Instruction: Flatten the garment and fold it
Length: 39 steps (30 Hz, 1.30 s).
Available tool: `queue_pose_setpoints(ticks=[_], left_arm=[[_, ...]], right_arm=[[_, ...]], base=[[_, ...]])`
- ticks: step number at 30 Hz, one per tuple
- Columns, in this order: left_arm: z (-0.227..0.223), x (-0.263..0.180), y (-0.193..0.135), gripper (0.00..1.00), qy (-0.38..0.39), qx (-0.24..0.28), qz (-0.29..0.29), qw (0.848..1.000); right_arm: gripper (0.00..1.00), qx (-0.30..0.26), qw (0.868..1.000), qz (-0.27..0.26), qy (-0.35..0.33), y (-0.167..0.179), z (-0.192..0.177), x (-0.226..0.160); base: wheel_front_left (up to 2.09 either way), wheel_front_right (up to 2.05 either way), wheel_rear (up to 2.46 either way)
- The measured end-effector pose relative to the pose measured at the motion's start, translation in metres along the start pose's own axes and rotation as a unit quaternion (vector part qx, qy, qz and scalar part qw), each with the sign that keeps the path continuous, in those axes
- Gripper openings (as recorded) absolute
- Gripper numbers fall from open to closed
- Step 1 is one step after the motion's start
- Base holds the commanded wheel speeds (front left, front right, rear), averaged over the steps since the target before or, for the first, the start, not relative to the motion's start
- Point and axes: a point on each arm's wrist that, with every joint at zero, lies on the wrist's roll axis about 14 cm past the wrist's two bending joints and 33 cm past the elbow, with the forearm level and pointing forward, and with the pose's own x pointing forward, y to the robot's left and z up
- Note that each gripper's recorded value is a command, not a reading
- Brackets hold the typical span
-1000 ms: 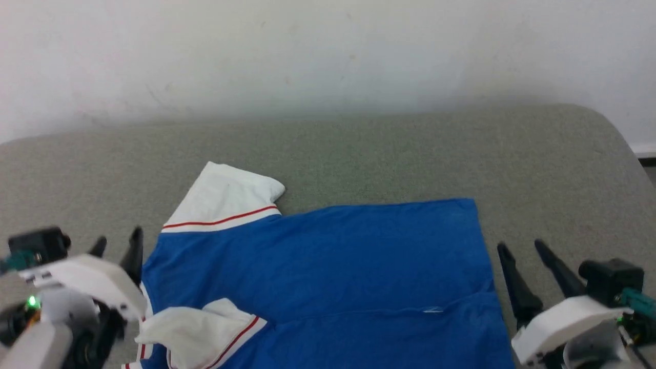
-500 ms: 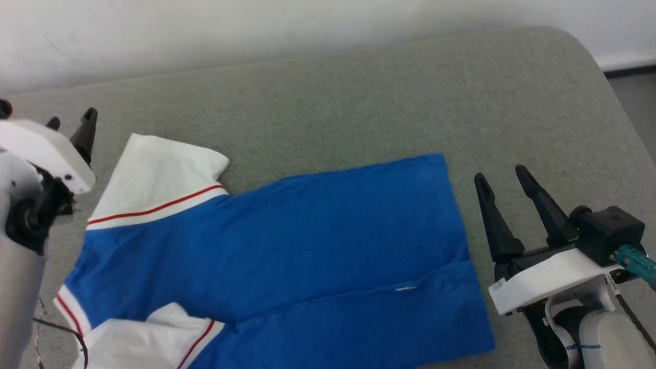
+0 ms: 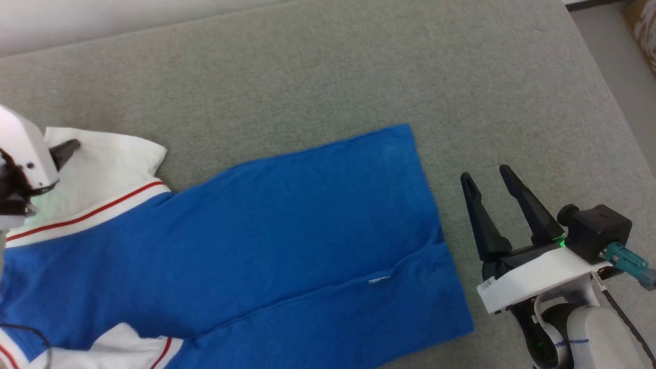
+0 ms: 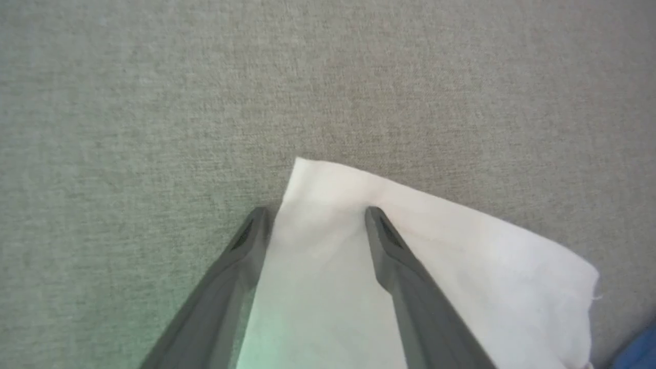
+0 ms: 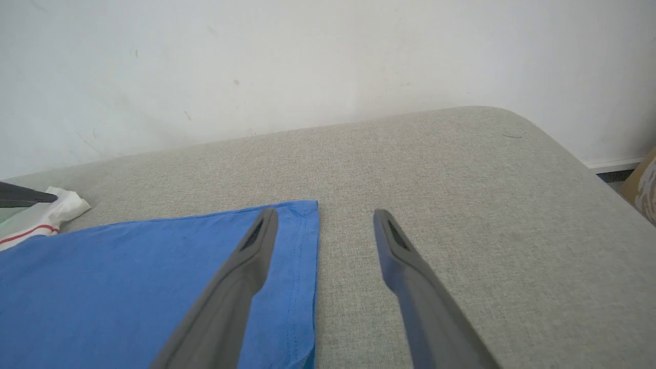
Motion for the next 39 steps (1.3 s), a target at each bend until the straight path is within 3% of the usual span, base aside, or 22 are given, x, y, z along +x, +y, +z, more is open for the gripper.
queue_pose_setpoints(ticks=[4, 5, 6, 7, 17, 25, 28, 33, 37, 38, 39], left_arm=[[-0.006, 0.008, -0.001, 1.00, 0.047, -0.001, -0.003, 0.999], [-0.006, 0.009, -0.001, 0.88, 0.057, 0.000, -0.004, 0.998], [-0.006, 0.009, -0.002, 0.36, 0.062, 0.001, -0.006, 0.998], [-0.006, 0.010, -0.002, 0.00, 0.062, 0.004, -0.006, 0.998], [-0.006, 0.006, -0.004, 0.00, 0.029, 0.002, -0.017, 0.999], [-0.004, -0.005, -0.018, 0.00, -0.013, 0.015, -0.039, 0.999], [-0.004, -0.010, -0.027, 0.00, -0.026, 0.022, -0.051, 0.998], [-0.006, -0.017, -0.031, 0.00, -0.038, 0.029, -0.060, 0.997], [-0.007, -0.021, -0.026, 0.00, -0.045, 0.028, -0.055, 0.997], [-0.007, -0.021, -0.025, 0.00, -0.047, 0.029, -0.055, 0.997], [-0.008, -0.021, -0.024, 0.00, -0.047, 0.030, -0.054, 0.997]], right_arm=[[1.00, 0.002, 1.000, -0.010, 0.011, -0.006, -0.007, 0.000], [1.00, 0.002, 1.000, -0.012, 0.013, -0.007, -0.009, 0.000], [1.00, 0.002, 1.000, -0.013, 0.015, -0.008, -0.010, 0.001], [1.00, 0.002, 1.000, -0.012, 0.019, -0.008, -0.012, 0.001], [1.00, 0.009, 0.998, 0.011, 0.054, 0.004, -0.020, 0.019], [1.00, 0.021, 0.989, 0.039, 0.138, 0.006, -0.021, 0.083], [1.00, 0.009, 0.974, 0.052, 0.218, 0.012, -0.040, 0.100], [1.00, -0.011, 0.932, 0.068, 0.356, 0.025, -0.077, 0.107], [1.00, -0.024, 0.904, 0.073, 0.421, 0.031, -0.089, 0.108], [0.76, -0.027, 0.898, 0.073, 0.433, 0.031, -0.091, 0.108], [0.37, -0.029, 0.892, 0.072, 0.445, 0.030, -0.094, 0.107]], base=[[0.00, 0.00, 0.00], [0.00, 0.00, 0.00], [0.00, 0.00, 0.00], [0.00, 0.00, 0.00], [0.00, 0.00, 0.00], [0.00, 0.00, 0.00], [0.00, 0.00, 0.00], [0.00, 0.00, 0.00], [0.00, 0.00, 0.00], [0.00, 0.00, 0.00], [0.00, 0.00, 0.00]])
